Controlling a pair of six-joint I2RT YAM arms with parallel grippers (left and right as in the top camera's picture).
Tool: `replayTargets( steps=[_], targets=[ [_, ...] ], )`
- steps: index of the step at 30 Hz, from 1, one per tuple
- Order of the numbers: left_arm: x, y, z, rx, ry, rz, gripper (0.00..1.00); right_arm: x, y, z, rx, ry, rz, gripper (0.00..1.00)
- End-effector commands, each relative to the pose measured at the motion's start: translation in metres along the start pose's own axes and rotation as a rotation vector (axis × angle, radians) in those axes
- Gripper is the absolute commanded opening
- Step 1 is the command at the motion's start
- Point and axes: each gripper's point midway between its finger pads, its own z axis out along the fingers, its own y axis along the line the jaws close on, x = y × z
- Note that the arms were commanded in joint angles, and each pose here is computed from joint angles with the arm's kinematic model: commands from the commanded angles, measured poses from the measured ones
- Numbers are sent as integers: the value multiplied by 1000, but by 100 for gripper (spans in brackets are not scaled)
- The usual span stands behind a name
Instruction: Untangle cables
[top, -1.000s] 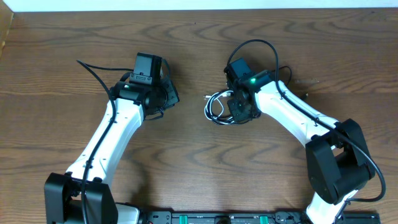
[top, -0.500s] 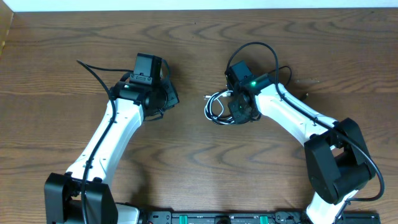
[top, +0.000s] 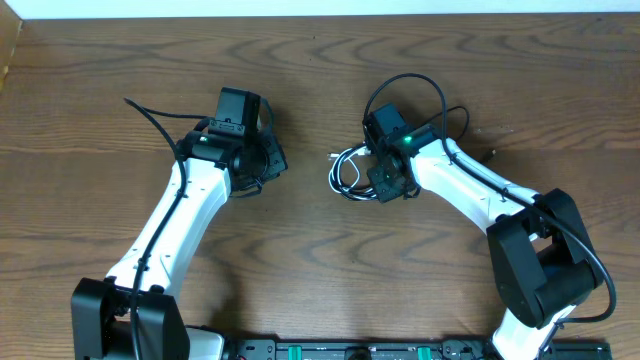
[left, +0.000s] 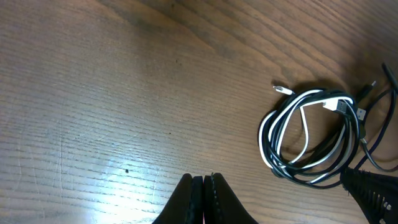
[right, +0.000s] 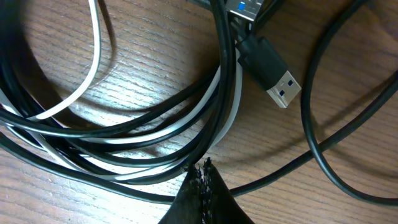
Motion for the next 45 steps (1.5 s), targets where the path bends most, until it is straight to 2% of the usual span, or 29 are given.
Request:
replayTargets(
  steps=[1,20,24,45],
  targets=[
    [6,4,4,-9,22,-10,9,2,-1,3,-1,9,-11,1],
    [11,7,4,-23,43,-14,9,-4,-1,9,-17,-6,-32,1],
    [11,7,4,-23,43,-14,9,-5,7,9,-62,-12,-91,1],
    [11,7,4,-22,42,-14,9,-12,0,11,-121,-28,-76,1]
  ],
)
